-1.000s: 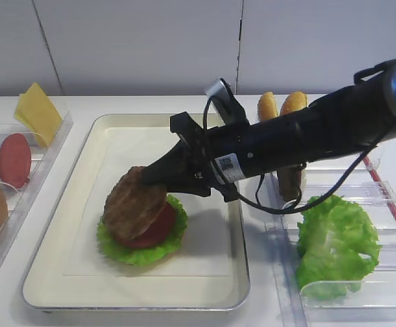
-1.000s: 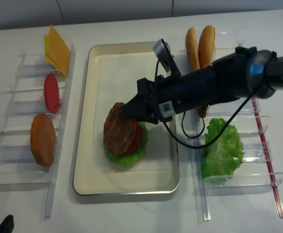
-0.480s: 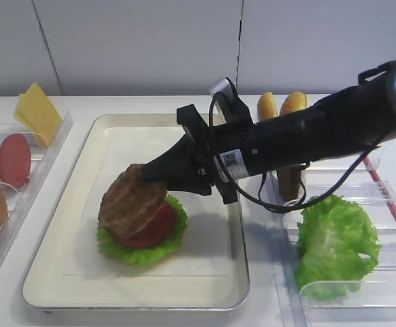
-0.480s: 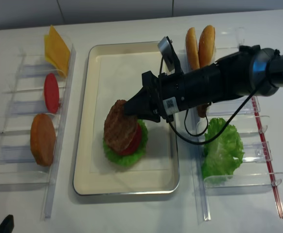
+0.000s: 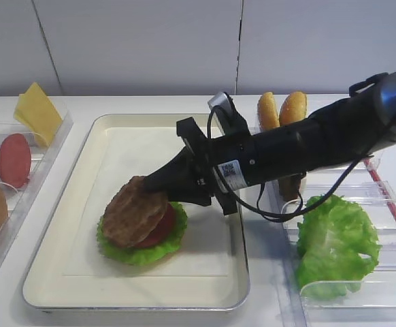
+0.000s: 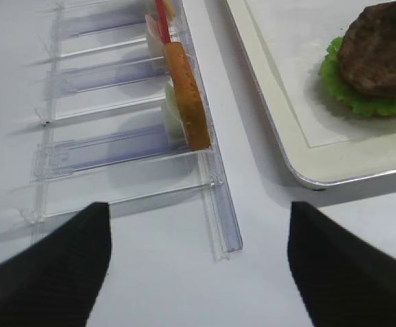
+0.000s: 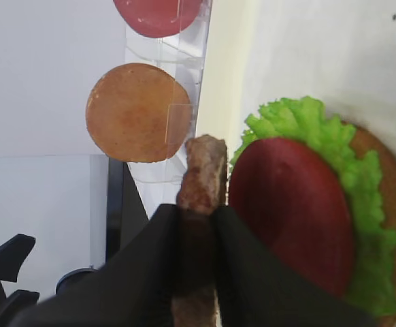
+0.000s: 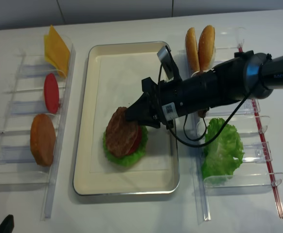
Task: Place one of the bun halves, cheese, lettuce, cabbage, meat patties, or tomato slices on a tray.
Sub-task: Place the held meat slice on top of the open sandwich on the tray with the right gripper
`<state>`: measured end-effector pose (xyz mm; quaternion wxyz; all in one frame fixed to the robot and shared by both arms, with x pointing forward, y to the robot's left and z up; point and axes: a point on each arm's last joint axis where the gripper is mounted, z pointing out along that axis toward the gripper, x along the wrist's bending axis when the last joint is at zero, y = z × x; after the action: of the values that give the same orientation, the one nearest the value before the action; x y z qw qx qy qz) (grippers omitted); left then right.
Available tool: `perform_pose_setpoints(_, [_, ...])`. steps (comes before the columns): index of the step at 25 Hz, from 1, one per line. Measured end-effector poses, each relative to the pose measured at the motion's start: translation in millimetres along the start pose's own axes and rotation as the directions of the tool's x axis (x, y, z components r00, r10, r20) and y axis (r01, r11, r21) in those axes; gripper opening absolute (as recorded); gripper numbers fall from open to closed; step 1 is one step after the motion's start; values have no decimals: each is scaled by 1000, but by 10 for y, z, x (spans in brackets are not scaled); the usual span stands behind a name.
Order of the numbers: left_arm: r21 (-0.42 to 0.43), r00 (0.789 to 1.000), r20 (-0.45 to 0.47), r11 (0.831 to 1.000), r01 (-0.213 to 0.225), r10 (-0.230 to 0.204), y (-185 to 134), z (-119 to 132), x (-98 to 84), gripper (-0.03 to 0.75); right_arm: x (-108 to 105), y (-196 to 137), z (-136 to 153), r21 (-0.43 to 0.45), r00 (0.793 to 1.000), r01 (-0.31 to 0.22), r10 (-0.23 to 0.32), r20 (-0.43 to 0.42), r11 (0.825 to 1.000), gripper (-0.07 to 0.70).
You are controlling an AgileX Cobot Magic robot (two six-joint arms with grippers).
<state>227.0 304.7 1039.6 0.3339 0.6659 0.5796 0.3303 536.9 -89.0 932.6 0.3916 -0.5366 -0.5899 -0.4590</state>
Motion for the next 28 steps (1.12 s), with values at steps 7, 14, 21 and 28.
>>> perform_pose_setpoints(7, [0, 1000, 0, 1000, 0, 0, 0, 0, 0, 506, -6, 5, 0, -5, 1000, 20, -20, 6, 1000, 181])
perform_pose_setpoints(14, [0, 1000, 0, 1000, 0, 0, 0, 0, 0, 506, -8, 1, 0, -1, 1000, 12, -12, 9, 1000, 423])
perform_pose_setpoints(21, [0, 1000, 0, 1000, 0, 0, 0, 0, 0, 506, -23, -9, 0, 10, 999, 20, -20, 26, 1000, 494])
perform_pose_setpoints(28, [0, 1000, 0, 1000, 0, 0, 0, 0, 0, 506, 17, 60, 10, 53, 991, 101, -105, 78, 993, 496])
